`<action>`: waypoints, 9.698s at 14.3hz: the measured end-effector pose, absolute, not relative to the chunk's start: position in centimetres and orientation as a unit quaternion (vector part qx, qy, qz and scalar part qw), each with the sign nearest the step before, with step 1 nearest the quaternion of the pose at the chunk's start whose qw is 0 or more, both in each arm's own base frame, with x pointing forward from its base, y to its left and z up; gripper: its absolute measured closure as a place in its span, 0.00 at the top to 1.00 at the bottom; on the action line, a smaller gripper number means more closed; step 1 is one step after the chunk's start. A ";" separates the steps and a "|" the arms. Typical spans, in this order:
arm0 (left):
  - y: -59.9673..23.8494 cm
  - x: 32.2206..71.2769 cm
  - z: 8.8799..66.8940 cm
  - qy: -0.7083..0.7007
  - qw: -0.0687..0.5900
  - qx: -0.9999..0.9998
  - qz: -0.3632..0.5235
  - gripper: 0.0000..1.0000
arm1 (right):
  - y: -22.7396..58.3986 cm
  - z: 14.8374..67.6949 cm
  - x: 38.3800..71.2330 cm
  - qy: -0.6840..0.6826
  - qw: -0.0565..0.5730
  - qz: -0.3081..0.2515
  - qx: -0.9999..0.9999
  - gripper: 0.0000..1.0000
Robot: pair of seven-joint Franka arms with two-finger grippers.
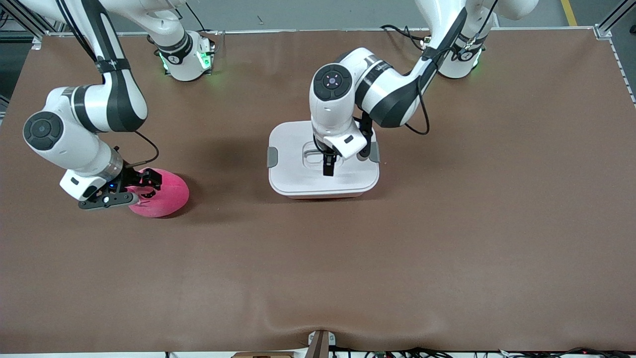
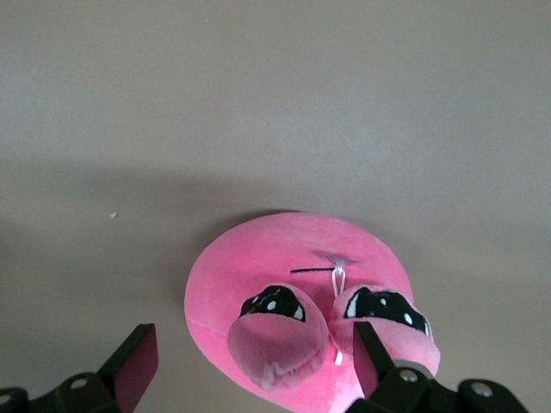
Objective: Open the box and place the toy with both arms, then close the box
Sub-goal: 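Grasp the lid handle with the left gripper while the right gripper grasps the toy, then lift the white lid off the box with the left gripper, then lift the pink toy with the right gripper toward the open box, then lower the toy into the box and open the right gripper, then move the lid over the box with the left gripper while the right gripper withdraws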
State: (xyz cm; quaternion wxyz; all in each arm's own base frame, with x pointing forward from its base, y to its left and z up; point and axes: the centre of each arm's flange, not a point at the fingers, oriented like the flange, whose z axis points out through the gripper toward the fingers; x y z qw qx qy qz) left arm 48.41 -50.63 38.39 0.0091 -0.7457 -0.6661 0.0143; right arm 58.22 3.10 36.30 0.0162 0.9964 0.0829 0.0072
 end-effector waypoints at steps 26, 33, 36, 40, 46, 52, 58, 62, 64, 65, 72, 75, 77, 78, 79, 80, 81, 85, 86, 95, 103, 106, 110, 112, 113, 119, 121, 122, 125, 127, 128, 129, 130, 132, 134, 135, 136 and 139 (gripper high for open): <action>-52.0 46.8 35.4 -0.691 0.013 -0.722 0.017 0.07 | 3.0 31.1 57.7 0.096 0.031 -0.034 0.994 0.43; -52.7 45.7 38.1 -0.685 -0.002 -0.728 0.021 0.07 | 3.0 31.3 57.9 0.096 0.032 -0.031 0.994 0.15; -52.5 45.7 38.8 -0.687 -0.004 -0.726 0.021 0.07 | 3.0 31.6 58.1 0.097 0.032 -0.027 0.994 0.15; -51.6 46.6 39.2 -0.694 -0.003 -0.720 0.019 0.07 | 3.0 32.6 58.5 0.104 0.040 -0.023 0.994 0.15; -48.0 50.1 39.4 -0.712 -0.004 -0.702 0.017 0.07 | 3.9 36.0 59.6 0.111 0.044 -0.029 0.992 0.15; -40.8 55.7 39.8 -0.728 -0.003 -0.686 -0.001 0.07 | 4.6 39.3 60.8 0.125 0.046 -0.022 0.991 0.15; -34.4 59.3 40.7 -0.710 -0.006 -0.704 -0.004 0.07 | 7.9 41.9 61.4 0.176 0.061 -0.010 0.982 0.15; -30.1 61.5 40.8 -0.698 -0.007 -0.716 -0.005 0.07 | 10.8 43.1 61.3 0.232 0.064 -0.003 0.971 0.15; -28.1 62.5 40.8 -0.691 -0.009 -0.723 -0.006 0.07 | 13.4 44.2 60.8 0.257 0.064 0.004 0.964 0.15; -27.1 63.0 40.8 -0.686 -0.009 -0.727 -0.007 0.07 | 15.0 44.9 60.3 0.270 0.063 0.007 0.961 0.15; -20.3 65.5 40.7 -0.656 -0.005 -0.755 -0.016 0.07 | 30.7 51.2 54.4 0.397 0.072 0.049 0.914 0.15; -16.9 66.6 40.8 -0.640 -0.007 -0.768 -0.020 0.07 | 36.2 52.4 51.2 0.444 0.075 0.066 0.891 0.15; -15.5 66.9 40.8 -0.633 -0.007 -0.774 -0.021 0.07 | 38.9 52.5 49.4 0.471 0.083 0.072 0.875 0.15; -15.1 67.0 40.8 -0.629 -0.007 -0.777 -0.021 0.07 | 39.8 52.4 48.8 0.489 0.096 0.073 0.864 0.15; -14.8 67.1 40.8 -0.625 -0.007 -0.780 -0.021 0.07 | 40.3 52.2 48.4 0.513 0.109 0.071 0.848 0.15; -14.3 67.2 40.8 -0.623 -0.006 -0.782 -0.021 0.07 | 40.8 51.9 48.0 0.539 0.119 0.062 0.832 0.15; -14.0 67.3 40.8 -0.621 -0.006 -0.783 -0.021 0.07 | 41.3 51.7 47.4 0.563 0.125 0.052 0.816 0.15; -13.6 67.3 40.8 -0.620 -0.006 -0.784 -0.021 0.07 | 44.3 50.9 43.6 0.642 0.164 0.014 0.749 0.15; -13.4 67.4 40.8 -0.618 -0.006 -0.786 -0.021 0.07 | 45.2 50.6 42.3 0.658 0.181 0.002 0.731 0.15; -13.0 67.4 40.7 -0.617 -0.006 -0.787 -0.021 0.07 | 48.6 45.0 40.0 0.706 0.240 -0.071 0.663 0.15; -13.1 67.4 40.7 -0.617 -0.006 -0.787 -0.020 0.07 | 51.2 46.9 40.3 0.704 0.245 -0.061 0.664 0.58; -13.1 67.4 40.7 -0.617 -0.005 -0.787 -0.020 0.07 | 52.2 51.4 38.8 0.701 0.245 -0.048 0.668 0.87; -13.1 67.4 40.7 -0.617 -0.005 -0.787 -0.020 0.07 | 50.1 56.6 39.1 0.682 0.242 -0.031 0.689 1.00; -13.1 67.4 40.7 -0.617 -0.005 -0.787 -0.020 0.07 | 47.7 58.1 40.8 0.664 0.241 -0.031 0.707 1.00; -13.1 67.4 40.7 -0.617 -0.006 -0.787 -0.020 0.07 | 46.5 58.4 41.9 0.654 0.241 -0.033 0.716 1.00; -14.1 67.3 40.8 -0.611 -0.011 -0.791 -0.021 0.07 | 37.1 57.1 49.9 0.573 0.228 -0.079 0.783 1.00; -15.8 66.9 41.1 -0.612 -0.017 -0.790 -0.018 0.07 | 34.2 55.4 51.8 0.525 0.209 -0.095 0.819 1.00; -17.0 66.6 41.4 -0.617 -0.022 -0.786 -0.015 0.07 | 33.2 54.5 52.4 0.496 0.205 -0.101 0.838 1.00; -20.5 65.4 42.6 -0.632 -0.034 -0.774 -0.007 0.07 | 30.8 53.0 53.6 0.418 0.208 -0.107 0.878 1.00; -22.3 64.7 43.2 -0.642 -0.039 -0.766 -0.002 0.07 | 27.6 52.5 55.3 0.379 0.182 -0.112 0.901 1.00; -23.2 64.3 43.3 -0.647 -0.042 -0.761 0.001 0.07 | 25.1 52.3 56.6 0.357 0.158 -0.112 0.914 1.00; -24.1 64.0 43.4 -0.652 -0.044 -0.757 0.004 0.07 | 22.3 52.2 57.9 0.332 0.139 -0.114 0.926 1.00; -25.1 63.6 43.5 -0.657 -0.046 -0.752 0.007 0.07 | 19.6 52.2 58.8 0.310 0.126 -0.116 0.935 1.00; -27.2 62.7 43.6 -0.662 -0.046 -0.748 0.012 0.07 | 15.0 52.6 59.6 0.269 0.103 -0.115 0.951 1.00; -29.4 61.6 43.4 -0.665 -0.042 -0.746 0.012 0.07 | 11.1 53.3 59.3 0.233 0.070 -0.099 0.965 1.00; -30.5 61.1 43.3 -0.667 -0.040 -0.744 0.008 0.07 | 9.0 53.6 58.9 0.216 0.057 -0.088 0.971 1.00; -31.5 60.5 43.3 -0.668 -0.038 -0.743 0.003 0.07 | 6.7 54.0 58.1 0.197 0.045 -0.079 0.976 1.00; -34.0 59.1 43.3 -0.671 -0.036 -0.740 0.001 0.07 | 0.8 55.7 55.6 0.144 0.023 -0.063 0.987 1.00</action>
